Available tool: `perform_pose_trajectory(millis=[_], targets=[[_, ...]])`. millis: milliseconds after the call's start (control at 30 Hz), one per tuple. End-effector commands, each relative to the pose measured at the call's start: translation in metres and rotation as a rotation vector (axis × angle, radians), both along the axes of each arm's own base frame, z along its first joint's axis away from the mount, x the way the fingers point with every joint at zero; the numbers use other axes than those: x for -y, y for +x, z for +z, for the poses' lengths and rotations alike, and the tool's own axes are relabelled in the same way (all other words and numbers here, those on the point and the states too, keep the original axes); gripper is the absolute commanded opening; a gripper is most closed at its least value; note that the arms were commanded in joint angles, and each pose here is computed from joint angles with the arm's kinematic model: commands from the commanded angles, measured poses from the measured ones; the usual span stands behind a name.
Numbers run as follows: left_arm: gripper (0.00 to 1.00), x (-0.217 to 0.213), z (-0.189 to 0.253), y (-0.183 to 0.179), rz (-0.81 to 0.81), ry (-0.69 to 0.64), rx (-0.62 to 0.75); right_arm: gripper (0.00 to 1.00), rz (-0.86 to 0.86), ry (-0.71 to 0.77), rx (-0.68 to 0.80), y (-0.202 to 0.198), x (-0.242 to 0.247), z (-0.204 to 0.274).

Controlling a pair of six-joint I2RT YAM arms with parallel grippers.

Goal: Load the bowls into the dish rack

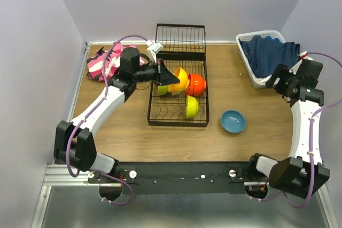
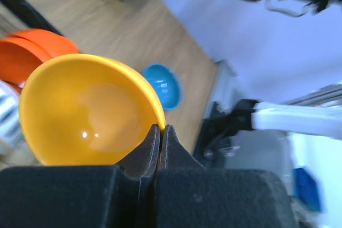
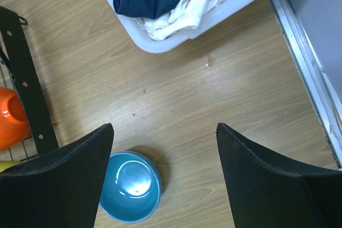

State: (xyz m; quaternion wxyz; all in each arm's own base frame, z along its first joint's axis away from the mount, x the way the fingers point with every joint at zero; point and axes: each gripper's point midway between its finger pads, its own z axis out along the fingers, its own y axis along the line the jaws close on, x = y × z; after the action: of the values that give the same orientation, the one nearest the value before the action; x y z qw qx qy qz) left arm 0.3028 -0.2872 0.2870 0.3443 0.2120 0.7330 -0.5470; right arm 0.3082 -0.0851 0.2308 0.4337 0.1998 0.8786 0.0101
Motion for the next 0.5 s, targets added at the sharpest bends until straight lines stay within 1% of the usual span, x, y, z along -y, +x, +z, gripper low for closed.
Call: perform_pose_trajectory(millis=[0,33,67,100,133,167,200,300,433,467], targets=[[0.00,-0.005,0.028,-0.027,-0.056,-0.199,-0.086,0.85,-0.012,-0.044,-0.060,-0.013,0.008,-0.005],[0.00,-0.007,0.025,-0.028,-0.040,-0.221,-0.144,0.85,-0.011,-0.054,-0.071,-0.014,0.009,-0.006],[0.00,-0.009,0.028,-0.026,-0.025,-0.255,-0.118,0.85,-0.011,-0.057,-0.080,-0.015,0.010,-0.008],[0.00,-0.012,0.008,-0.028,-0.001,-0.258,-0.171,0.85,-0.010,-0.056,-0.098,-0.018,0.009,-0.011],[0.00,-0.014,0.003,-0.028,0.024,-0.279,-0.217,0.85,-0.004,-0.069,-0.109,-0.019,0.011,-0.011],[0.00,-0.018,0.004,-0.025,0.045,-0.306,-0.196,0.85,-0.002,-0.073,-0.118,-0.018,0.012,-0.012],[0.00,-0.022,-0.012,-0.025,0.083,-0.312,-0.237,0.85,0.000,-0.076,-0.132,-0.020,0.013,-0.013],[0.00,-0.033,-0.019,-0.018,0.149,-0.345,-0.243,0.84,0.008,-0.092,-0.145,-0.017,0.016,-0.009],[0.00,-0.043,-0.041,-0.014,0.203,-0.348,-0.300,0.84,0.014,-0.108,-0.151,-0.012,0.020,-0.009],[0.00,-0.043,-0.040,-0.014,0.203,-0.357,-0.292,0.84,0.012,-0.110,-0.159,-0.012,0.021,-0.012]])
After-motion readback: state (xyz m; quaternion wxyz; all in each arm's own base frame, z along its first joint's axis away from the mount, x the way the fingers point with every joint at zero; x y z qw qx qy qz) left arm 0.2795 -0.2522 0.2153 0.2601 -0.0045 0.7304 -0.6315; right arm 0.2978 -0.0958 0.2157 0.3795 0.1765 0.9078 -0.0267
